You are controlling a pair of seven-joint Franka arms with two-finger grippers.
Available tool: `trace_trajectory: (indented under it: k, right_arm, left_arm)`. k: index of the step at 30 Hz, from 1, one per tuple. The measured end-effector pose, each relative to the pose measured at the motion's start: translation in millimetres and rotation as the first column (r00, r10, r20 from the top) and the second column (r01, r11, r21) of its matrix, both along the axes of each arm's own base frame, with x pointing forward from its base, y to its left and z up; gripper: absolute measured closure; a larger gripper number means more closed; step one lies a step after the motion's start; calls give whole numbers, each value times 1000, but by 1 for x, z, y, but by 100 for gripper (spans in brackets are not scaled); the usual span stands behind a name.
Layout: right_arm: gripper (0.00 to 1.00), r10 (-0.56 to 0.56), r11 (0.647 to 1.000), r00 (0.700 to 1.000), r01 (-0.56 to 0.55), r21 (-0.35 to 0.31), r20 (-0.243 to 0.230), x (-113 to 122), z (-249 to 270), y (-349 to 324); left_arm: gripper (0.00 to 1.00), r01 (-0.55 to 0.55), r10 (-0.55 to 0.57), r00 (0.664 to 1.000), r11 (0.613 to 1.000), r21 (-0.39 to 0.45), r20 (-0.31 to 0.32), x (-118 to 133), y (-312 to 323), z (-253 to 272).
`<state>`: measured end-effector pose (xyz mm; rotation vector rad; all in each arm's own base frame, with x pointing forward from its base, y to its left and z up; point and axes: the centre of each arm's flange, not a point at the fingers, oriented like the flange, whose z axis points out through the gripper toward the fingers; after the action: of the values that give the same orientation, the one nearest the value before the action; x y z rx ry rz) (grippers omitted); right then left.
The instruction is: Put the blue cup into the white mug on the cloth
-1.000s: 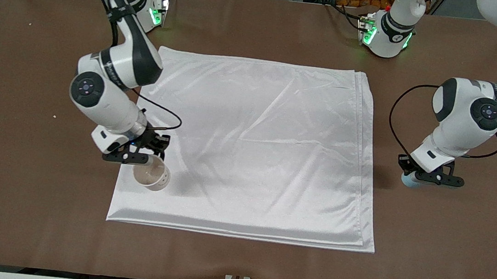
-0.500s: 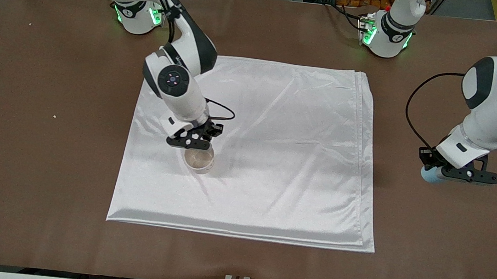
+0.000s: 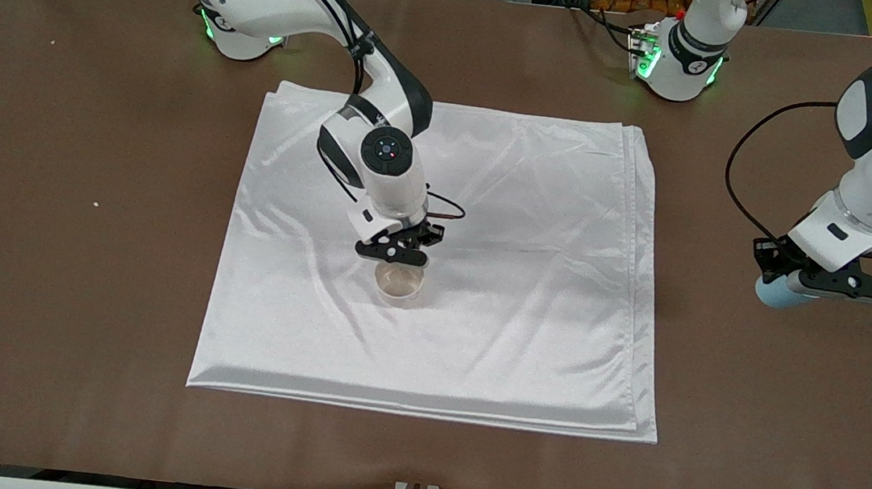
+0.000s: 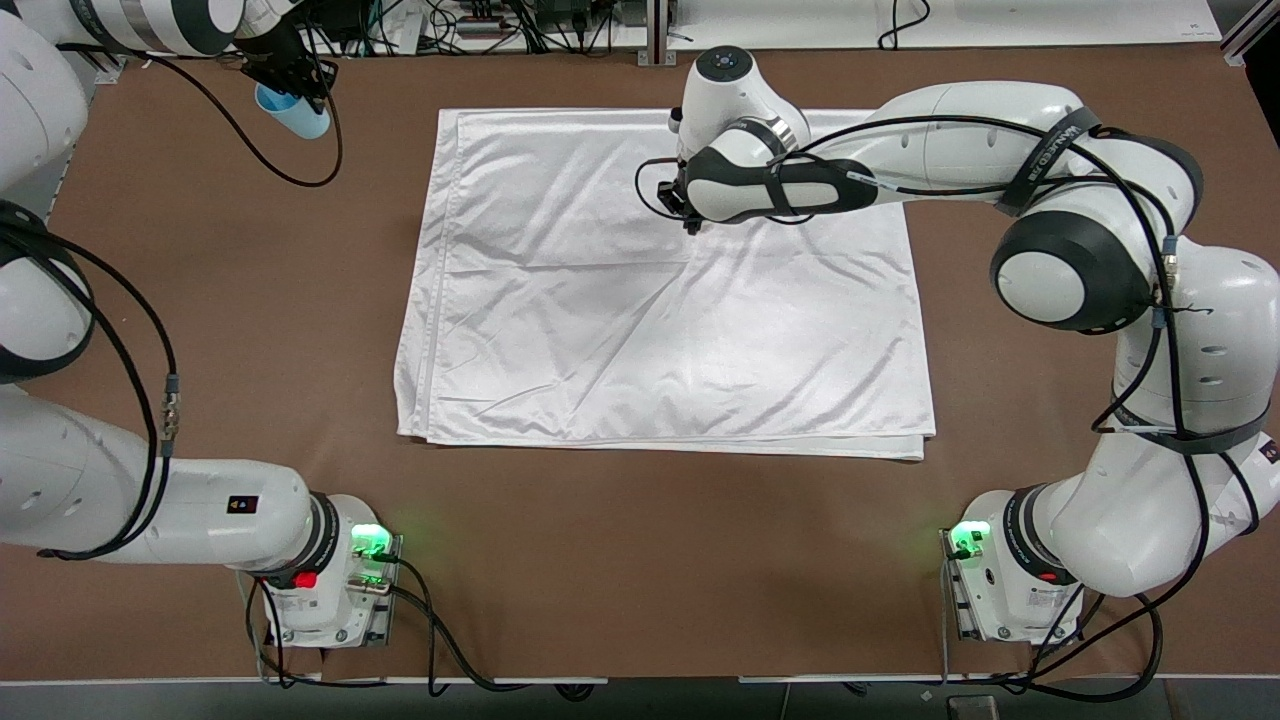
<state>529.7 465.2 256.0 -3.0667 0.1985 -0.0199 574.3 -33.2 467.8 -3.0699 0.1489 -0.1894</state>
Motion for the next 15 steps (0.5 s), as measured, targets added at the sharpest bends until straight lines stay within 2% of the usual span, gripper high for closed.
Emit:
trace_trajectory:
  k: [11,12,15]
  right_arm:
    - [79,-20,999,1000,19,45,23,-2,-15,22]
    - [72,-19,999,1000,18,45,24,-2,-16,23]
    - [61,-14,999,999,12,40,33,0,-16,22]
  left_arm:
    - [96,41,-41,999,999,-1,-1,-2,-24,0]
    - [96,47,-47,999,999,-1,-1,-2,-27,0]
    - [96,57,-57,998,998,-2,-1,-3,-33,-1]
